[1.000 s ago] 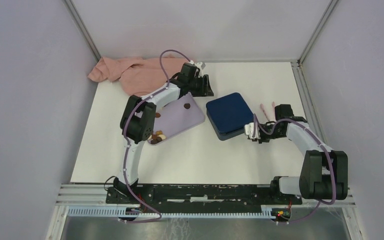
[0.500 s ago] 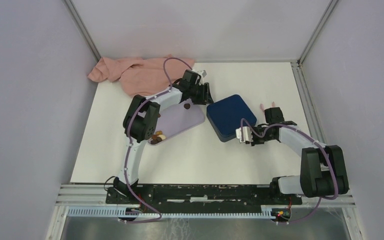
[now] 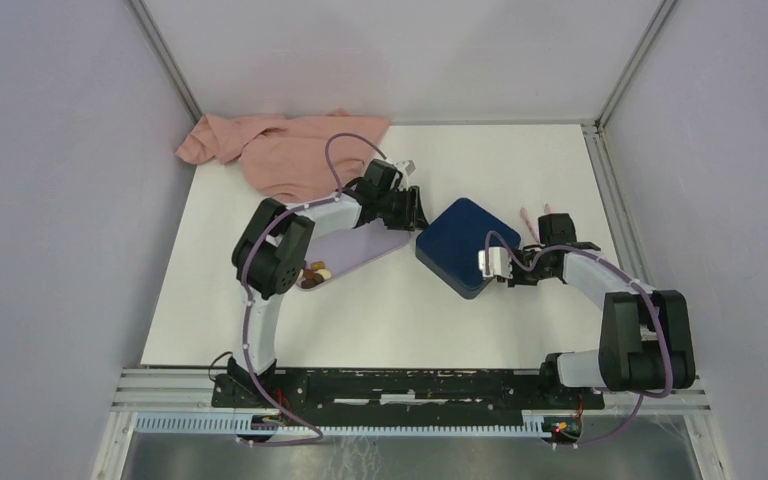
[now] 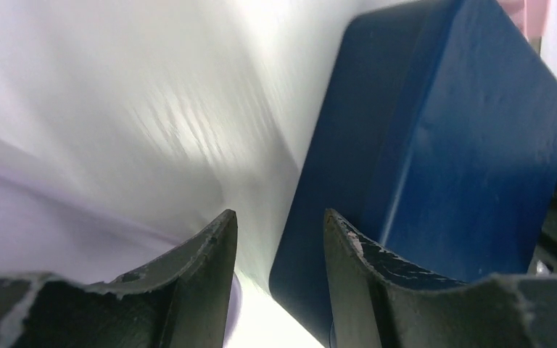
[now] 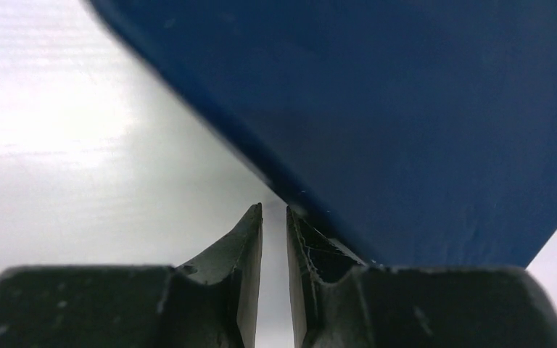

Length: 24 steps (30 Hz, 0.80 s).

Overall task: Pack the chocolate
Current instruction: Close the box lid on the packing box.

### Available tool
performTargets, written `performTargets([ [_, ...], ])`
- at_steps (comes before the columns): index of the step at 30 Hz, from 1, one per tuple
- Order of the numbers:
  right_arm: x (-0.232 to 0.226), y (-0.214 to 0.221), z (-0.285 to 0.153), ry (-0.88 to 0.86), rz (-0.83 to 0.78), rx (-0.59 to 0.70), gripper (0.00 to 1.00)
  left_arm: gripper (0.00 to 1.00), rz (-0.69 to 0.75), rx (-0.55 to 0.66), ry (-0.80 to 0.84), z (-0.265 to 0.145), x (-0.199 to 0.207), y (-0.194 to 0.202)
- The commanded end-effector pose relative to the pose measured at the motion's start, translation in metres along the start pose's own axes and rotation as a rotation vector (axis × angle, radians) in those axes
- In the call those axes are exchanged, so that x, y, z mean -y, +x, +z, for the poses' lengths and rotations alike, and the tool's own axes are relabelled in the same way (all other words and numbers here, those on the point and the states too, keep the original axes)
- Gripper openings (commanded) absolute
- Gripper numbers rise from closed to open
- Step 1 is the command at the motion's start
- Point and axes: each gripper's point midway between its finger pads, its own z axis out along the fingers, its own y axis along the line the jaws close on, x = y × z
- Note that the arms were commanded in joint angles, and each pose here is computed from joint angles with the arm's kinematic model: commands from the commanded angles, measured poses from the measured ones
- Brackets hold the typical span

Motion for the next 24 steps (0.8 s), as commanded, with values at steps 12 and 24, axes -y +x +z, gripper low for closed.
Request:
performTargets([
  [12,0.009,0.036,-0.034,0.055,0.116,-0.039,0.26,0.54,0.008,0.074,0.047,-0.037,0.071,0.053],
  [24,0.011,0.045,-0.039,0.062,0.140,-0.072,0.28,0.56,0.029,0.116,-0.097,-0.061,0.051,0.073],
])
